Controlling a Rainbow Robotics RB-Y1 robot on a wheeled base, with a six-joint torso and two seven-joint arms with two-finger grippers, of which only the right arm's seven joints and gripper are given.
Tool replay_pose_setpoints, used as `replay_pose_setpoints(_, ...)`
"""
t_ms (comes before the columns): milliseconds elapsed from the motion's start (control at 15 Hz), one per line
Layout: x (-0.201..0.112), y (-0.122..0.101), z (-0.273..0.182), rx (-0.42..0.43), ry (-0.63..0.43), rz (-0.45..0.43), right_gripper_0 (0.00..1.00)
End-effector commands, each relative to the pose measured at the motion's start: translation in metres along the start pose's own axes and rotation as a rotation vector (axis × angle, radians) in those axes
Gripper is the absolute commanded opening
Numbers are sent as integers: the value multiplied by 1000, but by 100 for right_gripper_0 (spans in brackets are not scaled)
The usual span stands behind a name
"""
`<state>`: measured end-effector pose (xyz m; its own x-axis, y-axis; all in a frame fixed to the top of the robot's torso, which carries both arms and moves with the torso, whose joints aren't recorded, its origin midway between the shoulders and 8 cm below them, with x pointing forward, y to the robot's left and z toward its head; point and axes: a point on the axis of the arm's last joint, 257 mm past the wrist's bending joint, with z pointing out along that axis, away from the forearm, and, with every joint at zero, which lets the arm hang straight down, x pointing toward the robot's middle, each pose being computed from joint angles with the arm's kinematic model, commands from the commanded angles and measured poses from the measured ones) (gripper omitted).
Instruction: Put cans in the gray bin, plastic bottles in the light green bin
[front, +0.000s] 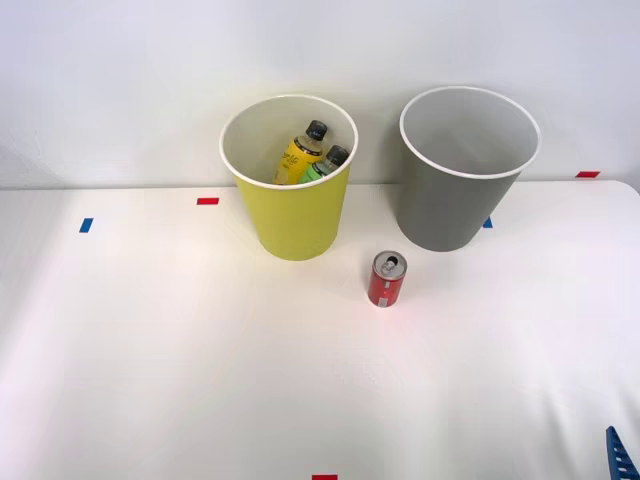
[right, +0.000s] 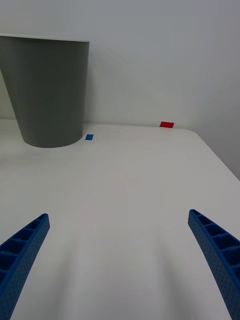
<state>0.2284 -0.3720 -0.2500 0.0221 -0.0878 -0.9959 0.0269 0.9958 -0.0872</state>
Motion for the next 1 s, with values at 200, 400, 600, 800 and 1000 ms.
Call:
replay_pose_setpoints(200,0,0,0,0,0,0,96)
replay_pose_setpoints(400,0,0,0,0,0,0,96)
replay_pose_setpoints(600,0,0,0,0,0,0,96)
replay_pose_setpoints(800,0,0,0,0,0,0,96)
replay_pose_setpoints(1000,0,0,0,0,0,0,96)
